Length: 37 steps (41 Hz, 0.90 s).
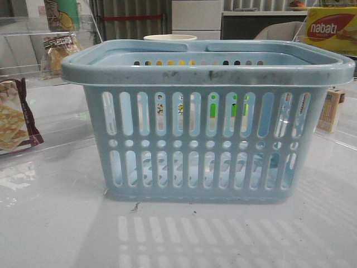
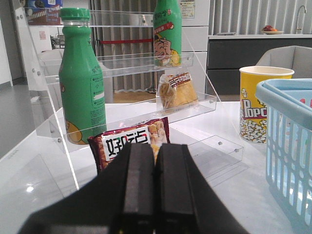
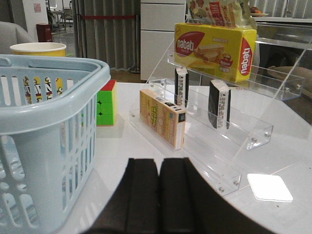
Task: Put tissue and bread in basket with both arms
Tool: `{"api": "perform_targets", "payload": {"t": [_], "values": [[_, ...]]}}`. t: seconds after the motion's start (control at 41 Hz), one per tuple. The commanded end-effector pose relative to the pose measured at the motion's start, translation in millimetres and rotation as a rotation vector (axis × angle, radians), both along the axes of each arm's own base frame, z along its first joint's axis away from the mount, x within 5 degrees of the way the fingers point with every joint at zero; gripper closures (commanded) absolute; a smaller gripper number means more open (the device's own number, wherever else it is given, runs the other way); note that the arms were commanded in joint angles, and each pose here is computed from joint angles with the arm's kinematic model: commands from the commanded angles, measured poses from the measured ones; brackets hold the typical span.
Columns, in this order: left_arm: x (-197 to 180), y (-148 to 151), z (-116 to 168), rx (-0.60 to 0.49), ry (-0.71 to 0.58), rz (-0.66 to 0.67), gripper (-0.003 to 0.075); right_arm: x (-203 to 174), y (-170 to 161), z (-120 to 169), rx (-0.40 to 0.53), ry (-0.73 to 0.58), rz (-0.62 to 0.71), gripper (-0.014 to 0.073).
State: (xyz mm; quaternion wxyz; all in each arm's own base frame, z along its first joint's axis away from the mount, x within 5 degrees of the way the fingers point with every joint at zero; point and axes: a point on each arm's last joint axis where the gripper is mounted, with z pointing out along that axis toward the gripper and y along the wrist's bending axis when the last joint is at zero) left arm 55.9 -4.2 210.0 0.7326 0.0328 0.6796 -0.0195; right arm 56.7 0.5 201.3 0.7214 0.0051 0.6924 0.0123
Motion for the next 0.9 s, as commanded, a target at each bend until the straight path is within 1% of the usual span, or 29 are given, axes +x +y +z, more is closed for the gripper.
{"api": "perform_targets", "payload": {"t": [0.0,0.61,0.707,0.78,0.878], "values": [[-2.6,0.5,9.0,-0.013,-0.105,0.004,0.0629,-2.0,-0.1,8.7,-0.005,-0.102,-0.004,0.0543],[-2.6,0.5,9.0,-0.013,-0.105,0.004,0.0629,-2.1,-0.1,9.5,-0.005,-0.110,-0.004,0.0543],[-3.2,0.6,12.3,0.003,-0.143,0.006,0.0629,-2.2,-0.1,10.1,-0.005,-0.114,-0.003,0.0543],[-4.6,0.6,18.6,0.001,-0.166,0.004,0.0629,-3.2,-0.2,15.7,-0.004,-0.124,-0.004,0.0543],[-8.7,0.8,35.5,-0.001,-0.197,0.004,0.0629,-7.3,-0.2,34.4,-0.004,-0.162,-0.004,0.0543]]}}
